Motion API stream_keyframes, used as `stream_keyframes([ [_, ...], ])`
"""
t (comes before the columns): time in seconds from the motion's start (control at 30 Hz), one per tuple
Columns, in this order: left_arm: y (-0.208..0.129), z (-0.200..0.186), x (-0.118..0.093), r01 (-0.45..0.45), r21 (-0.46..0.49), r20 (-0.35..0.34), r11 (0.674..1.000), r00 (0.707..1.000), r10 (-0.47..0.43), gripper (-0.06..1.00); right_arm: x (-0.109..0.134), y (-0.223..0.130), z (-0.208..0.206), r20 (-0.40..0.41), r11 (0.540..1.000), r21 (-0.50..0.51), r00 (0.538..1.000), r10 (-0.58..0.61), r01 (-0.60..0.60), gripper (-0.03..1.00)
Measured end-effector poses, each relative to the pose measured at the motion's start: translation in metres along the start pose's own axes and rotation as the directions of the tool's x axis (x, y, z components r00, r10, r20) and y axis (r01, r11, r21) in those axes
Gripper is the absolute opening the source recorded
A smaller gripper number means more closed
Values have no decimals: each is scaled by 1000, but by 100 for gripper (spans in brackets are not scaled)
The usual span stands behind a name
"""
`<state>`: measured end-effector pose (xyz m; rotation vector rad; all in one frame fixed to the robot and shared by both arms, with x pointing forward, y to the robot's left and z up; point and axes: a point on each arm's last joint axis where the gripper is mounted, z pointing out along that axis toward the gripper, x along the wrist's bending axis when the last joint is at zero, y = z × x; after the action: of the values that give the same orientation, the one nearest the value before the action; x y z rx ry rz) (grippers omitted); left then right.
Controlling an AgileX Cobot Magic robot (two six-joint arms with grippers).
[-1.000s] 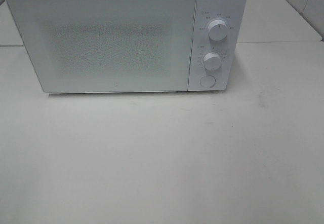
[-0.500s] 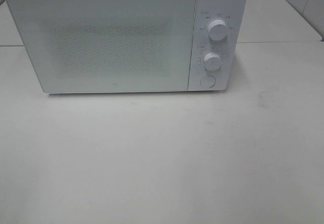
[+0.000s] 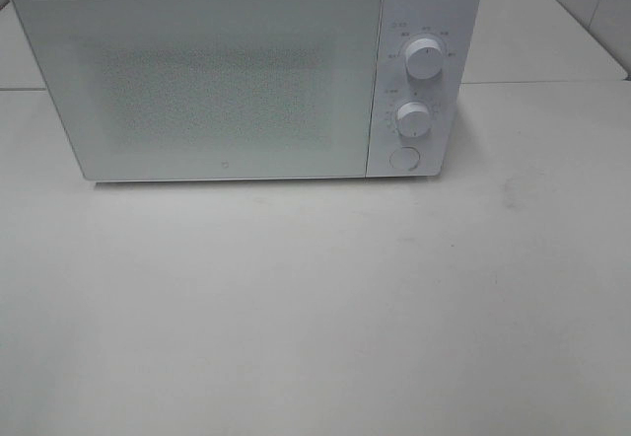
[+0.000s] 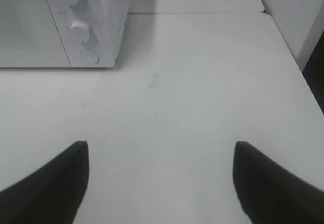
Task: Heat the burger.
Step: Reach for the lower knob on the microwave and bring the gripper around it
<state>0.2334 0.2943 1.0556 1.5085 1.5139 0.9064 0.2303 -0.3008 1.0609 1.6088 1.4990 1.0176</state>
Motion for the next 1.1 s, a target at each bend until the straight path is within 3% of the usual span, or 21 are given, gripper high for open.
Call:
stream_keyframes([
  [0.4, 0, 0, 0, 0, -1, 0, 1000, 1000, 0, 88, 4, 31, 35, -10, 999, -41, 1000, -2, 1, 76],
  [1.1, 0, 0, 0, 0, -1, 0, 1000, 1000, 0, 88, 7, 35, 108, -17, 999, -42, 1000, -5, 5, 76],
])
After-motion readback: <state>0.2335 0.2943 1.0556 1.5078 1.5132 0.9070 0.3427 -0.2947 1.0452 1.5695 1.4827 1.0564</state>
